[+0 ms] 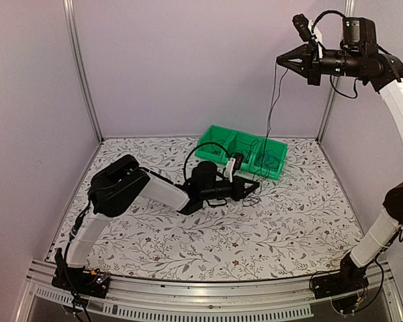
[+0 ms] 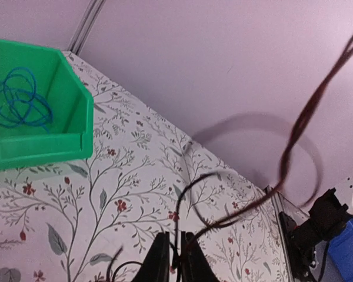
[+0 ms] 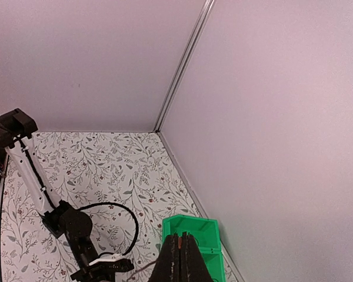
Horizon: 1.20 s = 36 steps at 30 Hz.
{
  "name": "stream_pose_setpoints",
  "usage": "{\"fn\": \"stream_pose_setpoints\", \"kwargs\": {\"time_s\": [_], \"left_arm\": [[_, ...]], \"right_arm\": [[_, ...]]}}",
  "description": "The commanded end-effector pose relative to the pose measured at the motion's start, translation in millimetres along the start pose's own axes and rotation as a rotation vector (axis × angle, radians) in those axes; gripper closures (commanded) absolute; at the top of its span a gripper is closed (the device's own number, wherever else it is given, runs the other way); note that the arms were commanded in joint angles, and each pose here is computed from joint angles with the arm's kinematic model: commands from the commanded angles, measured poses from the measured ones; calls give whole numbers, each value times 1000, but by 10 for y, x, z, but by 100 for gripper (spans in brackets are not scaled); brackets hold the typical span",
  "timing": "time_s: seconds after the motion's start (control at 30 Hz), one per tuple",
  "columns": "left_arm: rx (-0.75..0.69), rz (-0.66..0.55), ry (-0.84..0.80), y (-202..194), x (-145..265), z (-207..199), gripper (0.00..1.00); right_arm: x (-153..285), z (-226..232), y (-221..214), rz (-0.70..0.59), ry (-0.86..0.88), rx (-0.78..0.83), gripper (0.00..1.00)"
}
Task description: Untangle the cables
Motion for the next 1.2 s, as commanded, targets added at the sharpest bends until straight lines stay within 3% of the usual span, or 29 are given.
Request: {"fn": "stream_pose_setpoints", "kwargs": {"time_s": [0.0,0.27,0.47,0.63,0.77,1.0,1.17], "left_arm": [[122,273,113,-771,191,189,92],[116,272,152,-771,407,126,100],[108,242,174,-659,550,41,100],[79,206,239,-446,779,-76,78],[30,171,279,-226,950,-188,67],[-54,84,295,240,1100,-414,55],[-68,-15,340,526,1205,-507,52]], "right_arm": [[130,36,355,-154,2,123,100],[269,101,500,-193,-10,158,100],[235,71,461,-178,-21,160,100],[65,48,169,-106,15,113,100],[-63,40,-106,-46,36,73,100],[-198,144,-568,9,104,-21,100],[-308,229,-854,31,173,-103,100]]}}
Point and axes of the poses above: each gripper's point midway between its finger pads, its own x axis back along the fingers, its own z axis along the line the jaws close on, y = z × x, the point moved 8 cm from there along x, back along the fingers, and after that the axes turned 10 degrees about -x, right-handed, at the moved point
